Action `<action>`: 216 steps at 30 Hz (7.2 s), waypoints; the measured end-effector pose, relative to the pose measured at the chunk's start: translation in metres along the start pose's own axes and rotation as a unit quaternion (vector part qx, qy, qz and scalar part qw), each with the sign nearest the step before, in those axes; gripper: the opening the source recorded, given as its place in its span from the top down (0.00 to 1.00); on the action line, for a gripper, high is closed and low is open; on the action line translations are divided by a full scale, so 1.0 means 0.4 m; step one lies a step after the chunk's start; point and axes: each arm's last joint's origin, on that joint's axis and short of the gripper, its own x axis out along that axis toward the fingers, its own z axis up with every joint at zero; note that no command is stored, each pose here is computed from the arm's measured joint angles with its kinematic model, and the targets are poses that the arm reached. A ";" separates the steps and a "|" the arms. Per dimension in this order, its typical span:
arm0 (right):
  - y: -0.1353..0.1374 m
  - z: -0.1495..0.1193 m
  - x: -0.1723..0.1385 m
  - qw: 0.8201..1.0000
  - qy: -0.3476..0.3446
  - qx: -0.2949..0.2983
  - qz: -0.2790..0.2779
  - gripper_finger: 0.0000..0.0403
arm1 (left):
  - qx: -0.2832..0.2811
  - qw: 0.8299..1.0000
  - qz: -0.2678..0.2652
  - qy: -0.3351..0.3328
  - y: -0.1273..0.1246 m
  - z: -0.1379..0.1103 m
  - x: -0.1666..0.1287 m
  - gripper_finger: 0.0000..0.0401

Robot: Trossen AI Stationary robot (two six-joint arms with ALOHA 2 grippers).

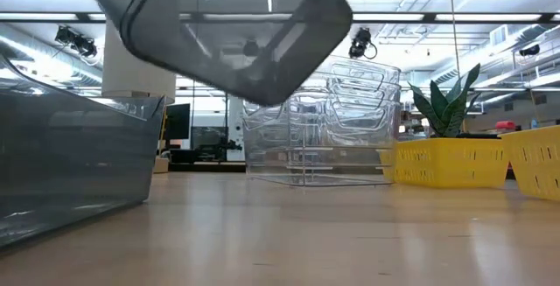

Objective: Stack baskets by color
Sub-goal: Stack the right black bin on the top of the middle black bin, then stack the black bin on the top of the stacked black bins

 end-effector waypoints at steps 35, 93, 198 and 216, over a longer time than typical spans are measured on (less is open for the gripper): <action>0.004 -0.011 -0.232 0.992 -0.056 -0.047 -0.099 0.40 | -0.387 0.907 -0.127 0.109 -0.109 0.094 -0.157 0.99; 0.023 -0.062 -0.152 0.997 -0.004 -0.018 -0.077 0.40 | -0.325 0.881 0.127 0.319 -0.154 -0.071 -0.086 0.62; 0.060 -0.071 -0.183 0.995 -0.002 -0.014 -0.094 0.40 | -0.343 0.868 0.086 0.348 0.172 -0.180 -0.101 0.96; 0.061 -0.152 -0.165 0.988 0.083 0.058 -0.118 0.40 | -0.265 0.894 0.101 0.347 0.154 -0.212 -0.033 0.57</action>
